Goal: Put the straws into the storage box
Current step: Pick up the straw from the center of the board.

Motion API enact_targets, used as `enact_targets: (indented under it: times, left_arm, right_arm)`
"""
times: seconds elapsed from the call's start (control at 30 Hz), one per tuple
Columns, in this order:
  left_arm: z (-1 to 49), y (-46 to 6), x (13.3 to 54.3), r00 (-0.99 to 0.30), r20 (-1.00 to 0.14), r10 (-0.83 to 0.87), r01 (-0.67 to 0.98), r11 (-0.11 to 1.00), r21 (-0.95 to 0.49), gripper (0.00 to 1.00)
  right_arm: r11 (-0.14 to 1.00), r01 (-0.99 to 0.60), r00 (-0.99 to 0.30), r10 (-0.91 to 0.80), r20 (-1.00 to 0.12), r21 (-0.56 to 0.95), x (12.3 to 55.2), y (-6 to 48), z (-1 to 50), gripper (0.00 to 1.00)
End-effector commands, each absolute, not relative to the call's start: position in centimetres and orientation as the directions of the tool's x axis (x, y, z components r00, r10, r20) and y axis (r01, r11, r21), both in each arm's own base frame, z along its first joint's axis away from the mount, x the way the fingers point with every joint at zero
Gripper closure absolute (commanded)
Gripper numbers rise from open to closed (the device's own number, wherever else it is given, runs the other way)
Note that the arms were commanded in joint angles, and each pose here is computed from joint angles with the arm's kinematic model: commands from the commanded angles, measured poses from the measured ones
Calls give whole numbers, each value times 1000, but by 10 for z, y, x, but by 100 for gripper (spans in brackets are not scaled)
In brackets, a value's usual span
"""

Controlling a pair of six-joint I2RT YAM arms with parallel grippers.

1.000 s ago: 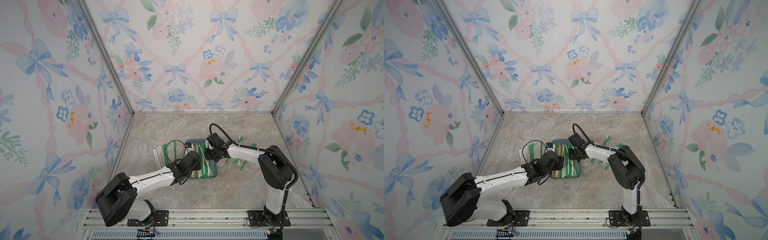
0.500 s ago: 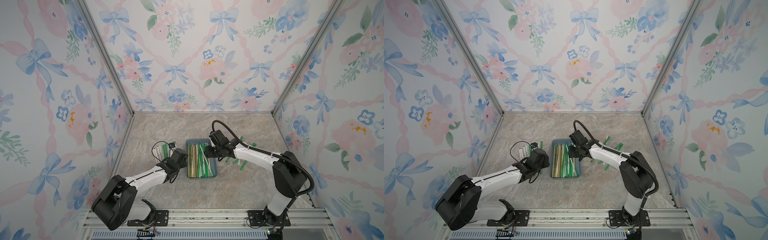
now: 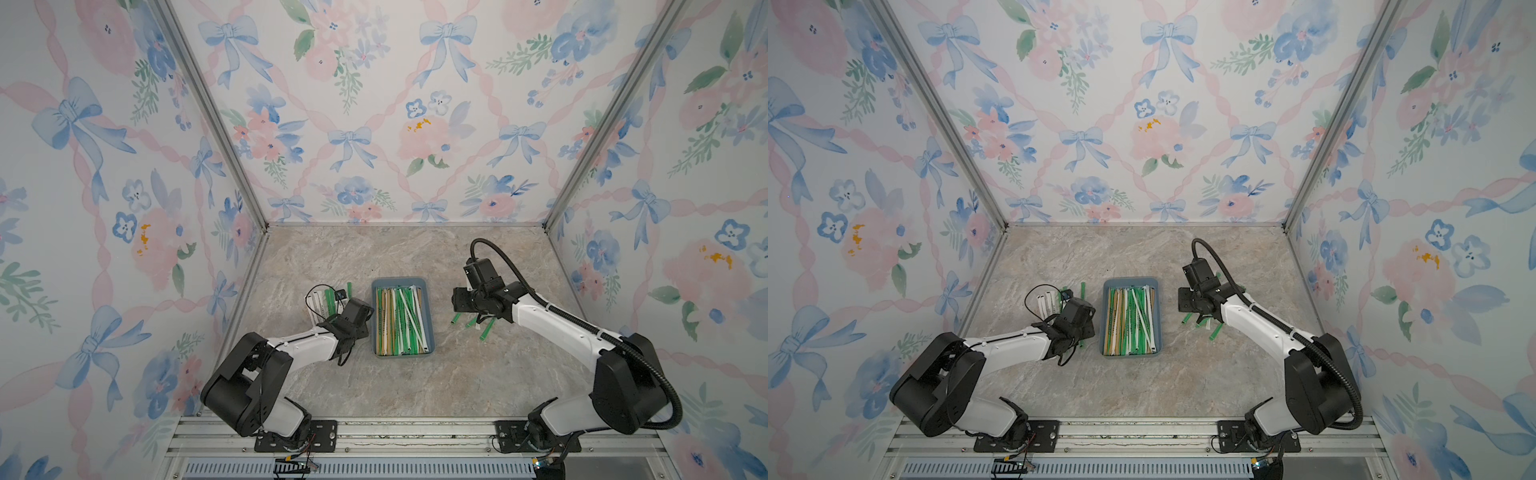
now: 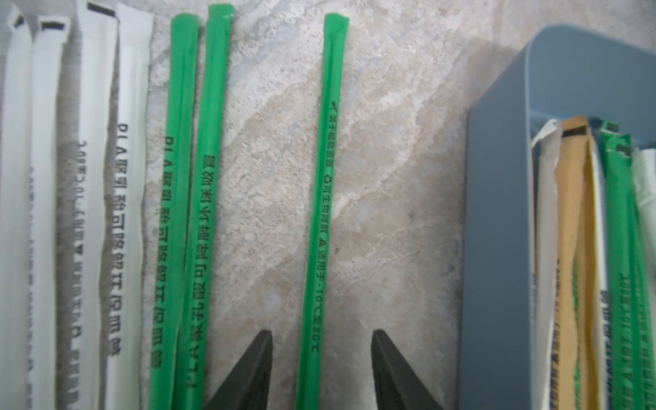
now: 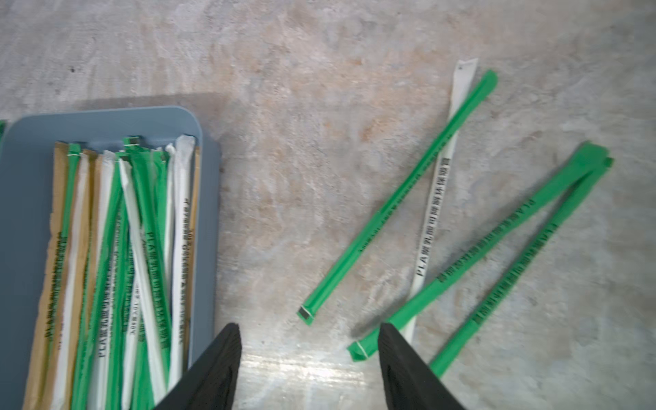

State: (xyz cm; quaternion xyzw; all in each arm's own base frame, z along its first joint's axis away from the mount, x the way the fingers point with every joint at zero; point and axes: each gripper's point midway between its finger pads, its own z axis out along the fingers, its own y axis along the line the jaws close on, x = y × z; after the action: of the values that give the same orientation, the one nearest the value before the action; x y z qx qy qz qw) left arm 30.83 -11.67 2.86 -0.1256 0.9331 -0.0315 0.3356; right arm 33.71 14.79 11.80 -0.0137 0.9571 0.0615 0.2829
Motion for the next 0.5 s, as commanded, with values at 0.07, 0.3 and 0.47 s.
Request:
enact_targets:
  times: [0.07, 0.3, 0.47]
  left_arm:
    - [16, -110, 306, -772, -600, -211, -206, 975, -78, 61]
    - [2, -111, 302, -802, -567, -190, -190, 980, -59, 82]
    - [6, -111, 302, -798, -574, -185, -184, 981, -61, 95]
  right_arm:
    - [998, -15, -855, 18, -519, 59, 325, 108, 110, 37]
    - [994, 88, -848, 105, -520, 57, 317, 66, 104, 35]
    - [989, 136, -840, 145, -523, 56, 313, 46, 104, 33]
